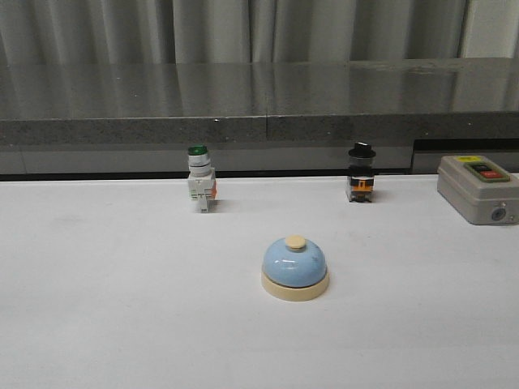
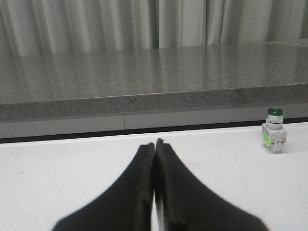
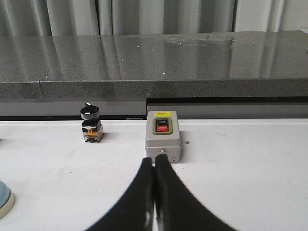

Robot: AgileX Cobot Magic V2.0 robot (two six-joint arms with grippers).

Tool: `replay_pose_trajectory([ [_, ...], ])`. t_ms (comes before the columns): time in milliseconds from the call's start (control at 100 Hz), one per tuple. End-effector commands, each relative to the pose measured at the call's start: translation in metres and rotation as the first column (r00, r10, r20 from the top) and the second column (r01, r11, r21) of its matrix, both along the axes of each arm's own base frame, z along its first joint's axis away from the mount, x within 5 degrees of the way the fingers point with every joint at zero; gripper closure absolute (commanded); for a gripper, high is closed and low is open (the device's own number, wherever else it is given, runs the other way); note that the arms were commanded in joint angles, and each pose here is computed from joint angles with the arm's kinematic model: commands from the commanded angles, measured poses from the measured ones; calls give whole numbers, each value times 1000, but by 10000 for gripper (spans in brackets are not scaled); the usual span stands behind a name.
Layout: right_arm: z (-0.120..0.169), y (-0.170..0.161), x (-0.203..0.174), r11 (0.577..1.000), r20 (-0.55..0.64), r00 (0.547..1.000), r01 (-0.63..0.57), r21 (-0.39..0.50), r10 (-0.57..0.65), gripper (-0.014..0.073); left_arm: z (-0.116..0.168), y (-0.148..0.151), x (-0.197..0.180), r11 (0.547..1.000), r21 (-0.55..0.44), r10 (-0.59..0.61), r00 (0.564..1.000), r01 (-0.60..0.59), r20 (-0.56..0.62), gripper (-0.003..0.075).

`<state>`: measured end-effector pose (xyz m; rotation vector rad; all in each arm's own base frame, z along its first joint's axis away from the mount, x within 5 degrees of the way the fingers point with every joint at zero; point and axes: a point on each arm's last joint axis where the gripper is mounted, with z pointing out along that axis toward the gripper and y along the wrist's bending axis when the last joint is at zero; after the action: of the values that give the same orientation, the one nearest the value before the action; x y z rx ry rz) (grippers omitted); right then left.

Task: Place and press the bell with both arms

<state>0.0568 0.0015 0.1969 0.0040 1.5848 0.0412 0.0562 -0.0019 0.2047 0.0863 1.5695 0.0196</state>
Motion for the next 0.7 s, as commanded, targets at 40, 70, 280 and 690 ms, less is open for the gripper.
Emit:
replay_pose_trajectory([
  [40,14,-1,-2,1000,117,993,9,-7,-9,655,-5,-1,-1,1000,-14,-11,998,12,68,739],
  [70,14,-1,-2,1000,117,993,9,-7,-9,655,-5,-1,-1,1000,-14,-11,998,12,68,740],
  [280,27,-1,-5,1000,242,970,15,-2,-14,655,-5,-1,-1,1000,-14,-11,998,12,68,740],
  [690,115,2,9,999,-74,997,-16,42,19,655,-5,-1,-1,1000,-14,-11,998,12,68,740],
])
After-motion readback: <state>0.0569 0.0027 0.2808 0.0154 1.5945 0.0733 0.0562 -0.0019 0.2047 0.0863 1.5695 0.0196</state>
